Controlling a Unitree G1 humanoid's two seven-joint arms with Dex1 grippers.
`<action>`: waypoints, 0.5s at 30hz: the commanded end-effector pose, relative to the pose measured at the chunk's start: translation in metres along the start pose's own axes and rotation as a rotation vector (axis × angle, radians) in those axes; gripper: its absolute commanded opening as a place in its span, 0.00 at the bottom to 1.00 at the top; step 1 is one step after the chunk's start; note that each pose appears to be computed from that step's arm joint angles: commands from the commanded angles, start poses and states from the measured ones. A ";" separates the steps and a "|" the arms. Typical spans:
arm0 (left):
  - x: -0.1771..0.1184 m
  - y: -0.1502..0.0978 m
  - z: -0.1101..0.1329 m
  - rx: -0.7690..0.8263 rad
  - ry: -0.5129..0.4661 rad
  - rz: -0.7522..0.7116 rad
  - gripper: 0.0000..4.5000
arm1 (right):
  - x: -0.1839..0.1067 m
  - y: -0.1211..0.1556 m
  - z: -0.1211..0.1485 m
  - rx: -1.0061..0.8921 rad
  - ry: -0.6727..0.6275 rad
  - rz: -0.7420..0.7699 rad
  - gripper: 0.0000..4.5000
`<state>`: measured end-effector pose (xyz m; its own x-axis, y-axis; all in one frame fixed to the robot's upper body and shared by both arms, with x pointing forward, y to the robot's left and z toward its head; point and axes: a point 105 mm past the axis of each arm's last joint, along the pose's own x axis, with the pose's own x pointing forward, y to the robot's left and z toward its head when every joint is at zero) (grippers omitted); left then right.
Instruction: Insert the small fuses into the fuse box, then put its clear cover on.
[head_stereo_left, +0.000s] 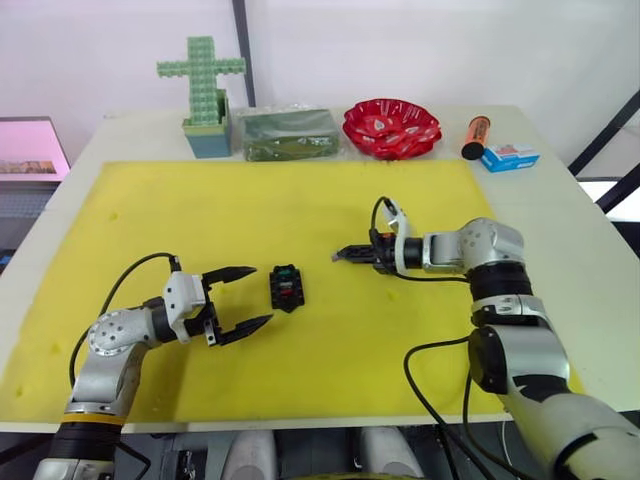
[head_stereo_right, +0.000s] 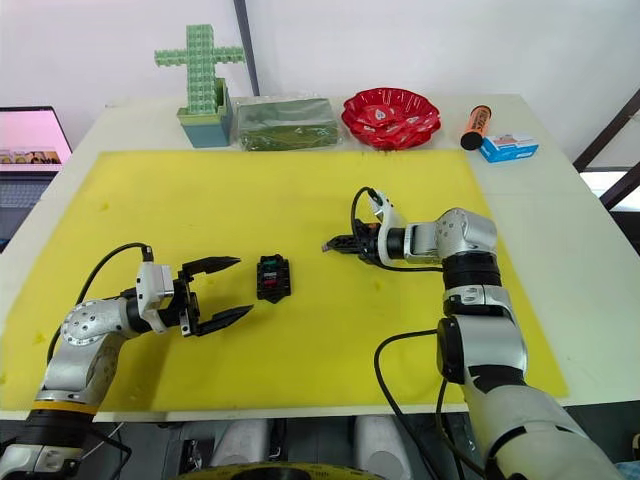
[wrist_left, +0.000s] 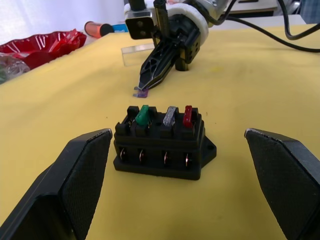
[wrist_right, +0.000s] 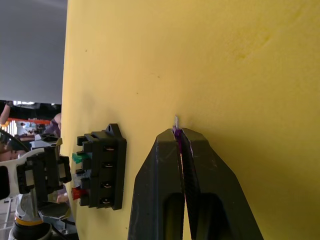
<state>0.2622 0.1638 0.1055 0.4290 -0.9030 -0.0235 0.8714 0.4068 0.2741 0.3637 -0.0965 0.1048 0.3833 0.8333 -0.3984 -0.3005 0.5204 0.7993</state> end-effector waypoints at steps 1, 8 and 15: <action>-0.002 0.001 0.010 0.030 -0.027 0.010 1.00 | -0.020 0.013 0.006 0.025 -0.094 0.054 0.01; -0.001 -0.001 0.010 0.021 -0.025 0.010 1.00 | -0.054 0.025 -0.030 -0.071 -0.230 0.066 0.01; -0.001 -0.002 0.009 0.015 -0.022 0.002 1.00 | -0.080 0.038 -0.057 -0.136 -0.156 0.102 0.01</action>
<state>0.2589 0.1633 0.1055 0.4338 -0.9006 -0.0258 0.8701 0.4113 0.2716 0.2807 -0.1426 0.1275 0.5244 0.8035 -0.2817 -0.3831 0.5181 0.7647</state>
